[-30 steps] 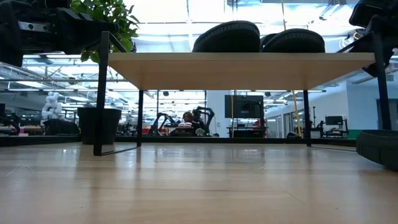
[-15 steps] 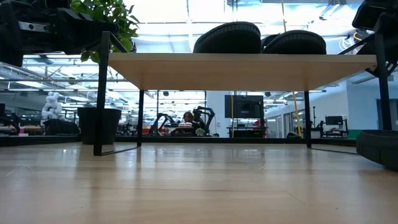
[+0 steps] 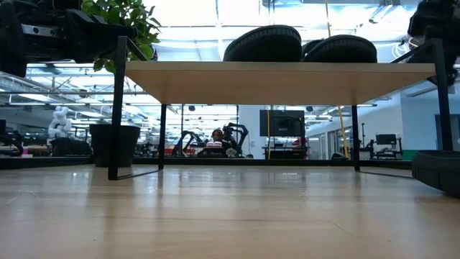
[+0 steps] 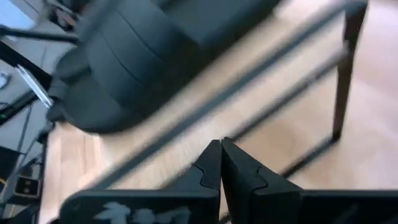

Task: Pick and place slides into the shelf
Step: Put the black slide under the shelf

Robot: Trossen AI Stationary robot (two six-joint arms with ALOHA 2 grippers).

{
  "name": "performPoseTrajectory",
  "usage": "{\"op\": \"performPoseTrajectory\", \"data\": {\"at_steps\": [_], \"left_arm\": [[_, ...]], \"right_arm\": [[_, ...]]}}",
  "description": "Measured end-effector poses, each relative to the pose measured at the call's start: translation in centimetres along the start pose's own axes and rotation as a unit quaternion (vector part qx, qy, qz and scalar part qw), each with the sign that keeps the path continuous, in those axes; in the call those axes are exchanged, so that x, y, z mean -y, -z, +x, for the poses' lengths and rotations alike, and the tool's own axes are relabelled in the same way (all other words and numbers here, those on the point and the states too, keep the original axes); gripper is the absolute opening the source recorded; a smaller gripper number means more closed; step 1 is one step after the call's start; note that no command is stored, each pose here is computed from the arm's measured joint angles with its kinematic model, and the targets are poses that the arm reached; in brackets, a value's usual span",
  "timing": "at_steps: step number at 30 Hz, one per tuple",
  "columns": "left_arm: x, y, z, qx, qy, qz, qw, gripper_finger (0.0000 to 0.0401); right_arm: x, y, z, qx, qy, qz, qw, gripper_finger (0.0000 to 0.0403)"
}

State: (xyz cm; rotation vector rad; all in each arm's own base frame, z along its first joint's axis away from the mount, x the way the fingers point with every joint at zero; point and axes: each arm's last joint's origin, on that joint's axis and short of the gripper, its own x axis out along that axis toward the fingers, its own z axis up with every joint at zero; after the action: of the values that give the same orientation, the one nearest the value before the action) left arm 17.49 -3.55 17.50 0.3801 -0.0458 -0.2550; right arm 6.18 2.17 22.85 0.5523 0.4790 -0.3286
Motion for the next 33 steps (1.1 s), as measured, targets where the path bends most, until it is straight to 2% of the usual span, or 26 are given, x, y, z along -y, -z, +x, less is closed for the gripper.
{"op": "performPoseTrajectory", "data": {"at_steps": [5, 8, 13, 14, 16, 23, 26, 28, 33], "left_arm": [[0.0, 0.0, 0.0, 0.000, 0.000, 0.000, 1.000, 0.0003], [0.0, 0.0, 0.0, 0.000, 0.000, 0.000, 1.000, 0.0003], [0.0, 0.0, 0.0, 0.000, 0.000, 0.000, 1.000, 0.0003], [0.0, 0.0, 0.0, 0.000, 0.000, 0.000, 1.000, 0.0003], [0.0, 0.0, 0.0, 0.000, 0.000, 0.000, 1.000, 0.0003], [0.0, 0.0, 0.0, 0.000, 0.000, 0.008, 1.000, 0.0003], [0.0, 0.0, 0.0, 0.000, 0.000, 0.008, 1.000, 0.0003], [0.0, 0.0, 0.0, 0.000, 0.000, 0.008, 1.000, 0.0003], [0.0, 0.0, 0.0, 0.000, 0.000, 0.005, 1.000, 0.0003]], "right_arm": [[-1.6, -1.9, -1.1, 0.046, -0.077, -0.082, 0.993, 0.0000], [-2.9, -3.1, -2.0, 0.066, -0.163, -0.156, 0.972, 0.0000], [-4.1, -3.6, -3.0, 0.084, -0.313, -0.309, 0.894, 0.0000], [-4.2, -3.6, -3.1, 0.087, -0.330, -0.334, 0.878, 0.0000], [-4.3, -3.5, -3.2, 0.094, -0.342, -0.371, 0.858, 0.0000], [-5.0, -2.9, -2.1, 0.191, -0.351, -0.430, 0.810, 0.0000], [-4.9, -1.9, -1.1, 0.184, -0.352, -0.431, 0.810, 0.0000], [-4.8, -0.9, -0.3, 0.165, -0.371, -0.419, 0.812, 0.0000], [-4.5, 1.9, 1.9, 0.179, -0.438, -0.379, 0.796, 0.0000]]}}
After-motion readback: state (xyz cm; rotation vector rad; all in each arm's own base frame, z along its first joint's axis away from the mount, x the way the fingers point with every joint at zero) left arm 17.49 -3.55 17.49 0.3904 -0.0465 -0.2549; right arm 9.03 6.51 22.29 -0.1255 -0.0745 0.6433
